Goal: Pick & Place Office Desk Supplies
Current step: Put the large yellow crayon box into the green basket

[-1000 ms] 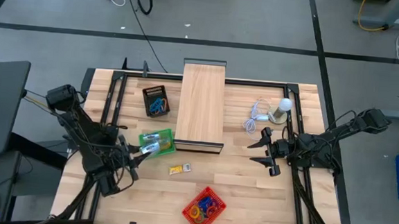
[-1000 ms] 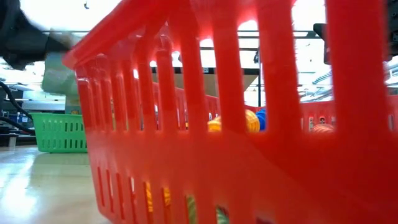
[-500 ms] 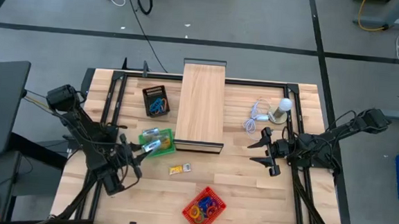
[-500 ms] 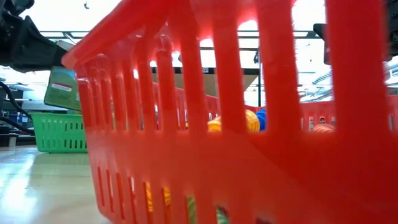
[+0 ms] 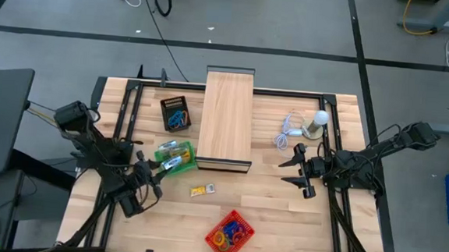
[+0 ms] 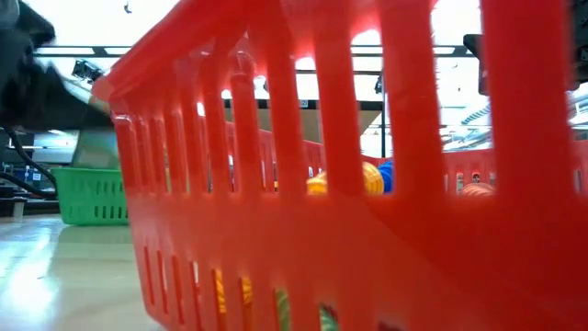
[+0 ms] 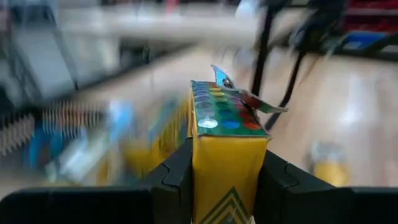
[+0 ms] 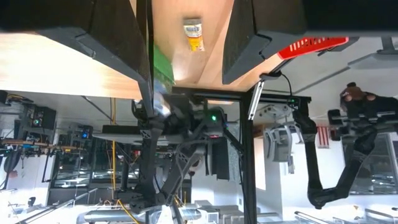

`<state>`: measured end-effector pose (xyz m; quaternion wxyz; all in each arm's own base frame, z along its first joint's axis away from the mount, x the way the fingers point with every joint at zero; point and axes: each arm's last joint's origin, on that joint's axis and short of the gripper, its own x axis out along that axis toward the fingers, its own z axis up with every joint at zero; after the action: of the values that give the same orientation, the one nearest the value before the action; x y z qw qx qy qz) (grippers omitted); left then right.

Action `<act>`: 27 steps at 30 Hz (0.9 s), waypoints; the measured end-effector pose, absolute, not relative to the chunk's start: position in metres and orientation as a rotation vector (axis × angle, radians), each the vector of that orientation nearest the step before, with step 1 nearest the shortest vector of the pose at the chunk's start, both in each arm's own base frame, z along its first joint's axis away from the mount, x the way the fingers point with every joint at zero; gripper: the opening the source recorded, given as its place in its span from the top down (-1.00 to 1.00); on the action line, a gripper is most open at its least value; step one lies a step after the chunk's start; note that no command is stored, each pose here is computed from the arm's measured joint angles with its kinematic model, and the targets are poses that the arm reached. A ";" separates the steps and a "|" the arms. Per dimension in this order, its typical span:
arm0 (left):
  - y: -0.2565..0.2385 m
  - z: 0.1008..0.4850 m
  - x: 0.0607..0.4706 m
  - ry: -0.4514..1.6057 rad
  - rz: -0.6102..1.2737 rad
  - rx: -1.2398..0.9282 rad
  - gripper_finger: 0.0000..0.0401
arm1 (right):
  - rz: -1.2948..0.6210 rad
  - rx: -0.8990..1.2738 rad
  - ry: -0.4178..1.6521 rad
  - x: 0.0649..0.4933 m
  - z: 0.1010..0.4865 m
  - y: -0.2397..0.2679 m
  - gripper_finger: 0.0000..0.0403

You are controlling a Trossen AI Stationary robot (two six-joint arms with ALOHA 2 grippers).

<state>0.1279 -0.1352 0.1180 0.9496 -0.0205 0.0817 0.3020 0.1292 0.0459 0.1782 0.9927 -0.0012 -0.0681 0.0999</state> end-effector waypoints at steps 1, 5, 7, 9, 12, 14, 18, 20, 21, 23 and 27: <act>-0.133 0.113 0.126 0.185 0.619 -0.064 0.44 | 0.200 -0.002 -0.137 0.129 0.178 0.046 -0.05; -0.126 0.103 0.121 0.208 0.636 -0.095 0.44 | 0.200 0.000 -0.138 0.129 0.178 0.046 -0.05; -0.126 0.102 0.121 0.206 0.637 -0.103 0.44 | 0.200 0.000 -0.138 0.129 0.178 0.046 -0.05; -0.127 0.103 0.120 0.190 0.630 -0.096 0.44 | 0.200 0.001 -0.140 0.129 0.179 0.046 -0.05; -0.130 0.106 0.118 0.118 0.593 -0.072 0.33 | 0.200 0.002 -0.147 0.129 0.179 0.046 -0.05; -0.132 0.107 0.117 0.089 0.579 -0.062 0.17 | 0.200 0.004 -0.151 0.129 0.180 0.046 -0.05; -0.132 0.107 0.117 0.112 0.581 -0.066 -0.04 | 0.200 0.004 -0.152 0.129 0.180 0.046 -0.05; -0.130 0.106 0.118 0.136 0.592 -0.075 -0.08 | 0.200 0.004 -0.153 0.129 0.180 0.046 -0.05; -0.130 0.105 0.117 0.136 0.593 -0.074 -0.09 | 0.200 0.004 -0.153 0.129 0.180 0.046 -0.05; -0.131 0.106 0.117 0.111 0.583 -0.069 -0.08 | 0.200 0.004 -0.153 0.129 0.180 0.046 -0.05; -0.139 0.115 0.120 0.028 0.556 -0.011 -0.03 | 0.200 0.004 -0.153 0.129 0.180 0.046 -0.05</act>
<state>0.1201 -0.1394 0.1147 0.9615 -0.0054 0.0137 0.2745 0.1290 0.0458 0.1798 0.9921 0.0021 -0.0762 0.0996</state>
